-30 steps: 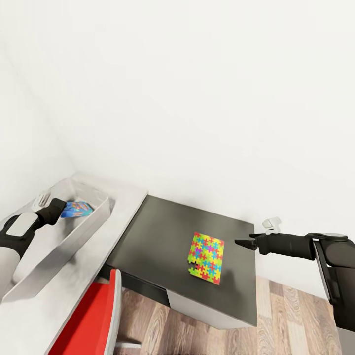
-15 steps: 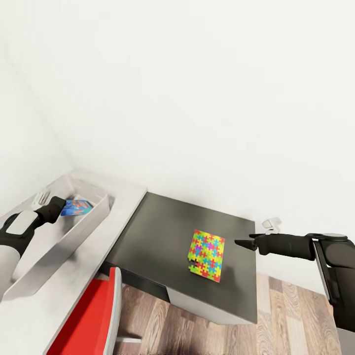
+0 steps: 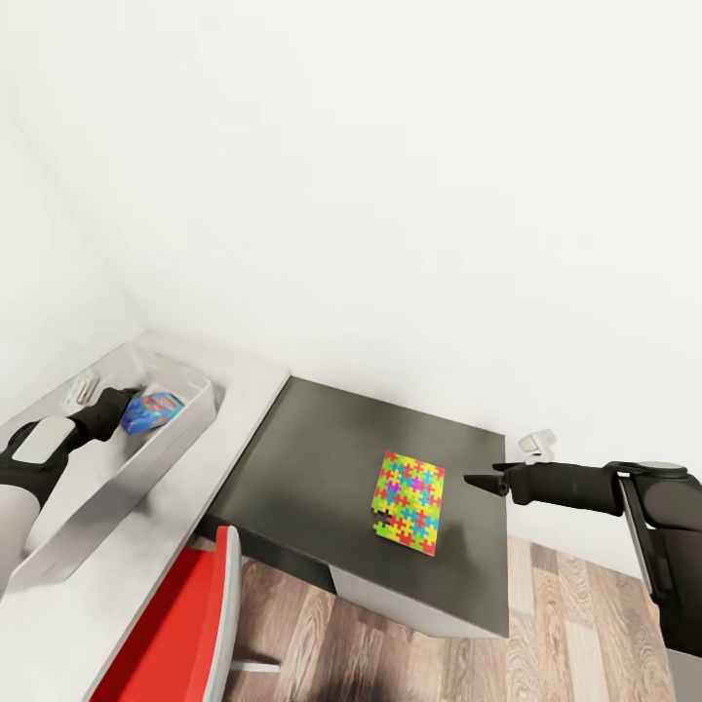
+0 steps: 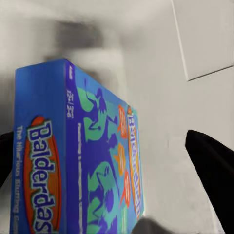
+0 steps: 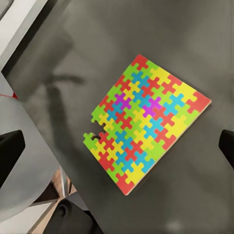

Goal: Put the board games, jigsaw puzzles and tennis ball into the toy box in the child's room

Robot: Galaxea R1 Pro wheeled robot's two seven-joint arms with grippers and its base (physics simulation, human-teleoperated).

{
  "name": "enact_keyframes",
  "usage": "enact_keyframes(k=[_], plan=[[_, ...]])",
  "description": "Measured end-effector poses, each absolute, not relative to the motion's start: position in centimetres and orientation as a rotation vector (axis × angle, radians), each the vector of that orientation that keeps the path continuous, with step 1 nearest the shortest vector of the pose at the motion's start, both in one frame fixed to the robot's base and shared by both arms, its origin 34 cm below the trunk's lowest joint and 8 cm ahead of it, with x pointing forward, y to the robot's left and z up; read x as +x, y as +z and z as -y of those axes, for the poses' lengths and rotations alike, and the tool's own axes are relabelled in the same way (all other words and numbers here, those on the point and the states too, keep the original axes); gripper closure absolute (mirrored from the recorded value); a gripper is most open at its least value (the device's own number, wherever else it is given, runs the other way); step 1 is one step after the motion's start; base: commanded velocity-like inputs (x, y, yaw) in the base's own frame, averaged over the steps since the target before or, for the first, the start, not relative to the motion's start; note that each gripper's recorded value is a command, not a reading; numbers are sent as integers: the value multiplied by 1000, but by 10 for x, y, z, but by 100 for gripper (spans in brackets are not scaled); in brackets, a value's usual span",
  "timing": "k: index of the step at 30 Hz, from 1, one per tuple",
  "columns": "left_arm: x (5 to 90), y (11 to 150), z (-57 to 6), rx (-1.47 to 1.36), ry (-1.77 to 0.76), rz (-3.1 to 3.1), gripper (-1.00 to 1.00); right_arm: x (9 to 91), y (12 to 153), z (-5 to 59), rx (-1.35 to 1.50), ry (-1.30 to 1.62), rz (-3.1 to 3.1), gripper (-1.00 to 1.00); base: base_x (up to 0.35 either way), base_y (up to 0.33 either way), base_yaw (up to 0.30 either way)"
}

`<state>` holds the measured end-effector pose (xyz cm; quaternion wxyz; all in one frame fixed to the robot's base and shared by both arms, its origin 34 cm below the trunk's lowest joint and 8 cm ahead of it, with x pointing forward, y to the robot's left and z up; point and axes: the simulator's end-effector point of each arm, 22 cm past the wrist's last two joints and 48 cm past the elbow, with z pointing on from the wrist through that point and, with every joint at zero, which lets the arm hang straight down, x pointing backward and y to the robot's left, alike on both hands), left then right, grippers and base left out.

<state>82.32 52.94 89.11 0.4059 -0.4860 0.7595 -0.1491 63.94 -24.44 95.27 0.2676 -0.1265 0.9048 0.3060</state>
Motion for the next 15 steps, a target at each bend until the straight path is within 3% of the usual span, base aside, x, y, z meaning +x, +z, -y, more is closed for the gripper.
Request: enact_keyframes(k=[15], plan=[[809, 875, -519, -1175, -354, -2067, -100, 640, 953, 248, -344, 815, -2445, -100, 0, 0, 0]])
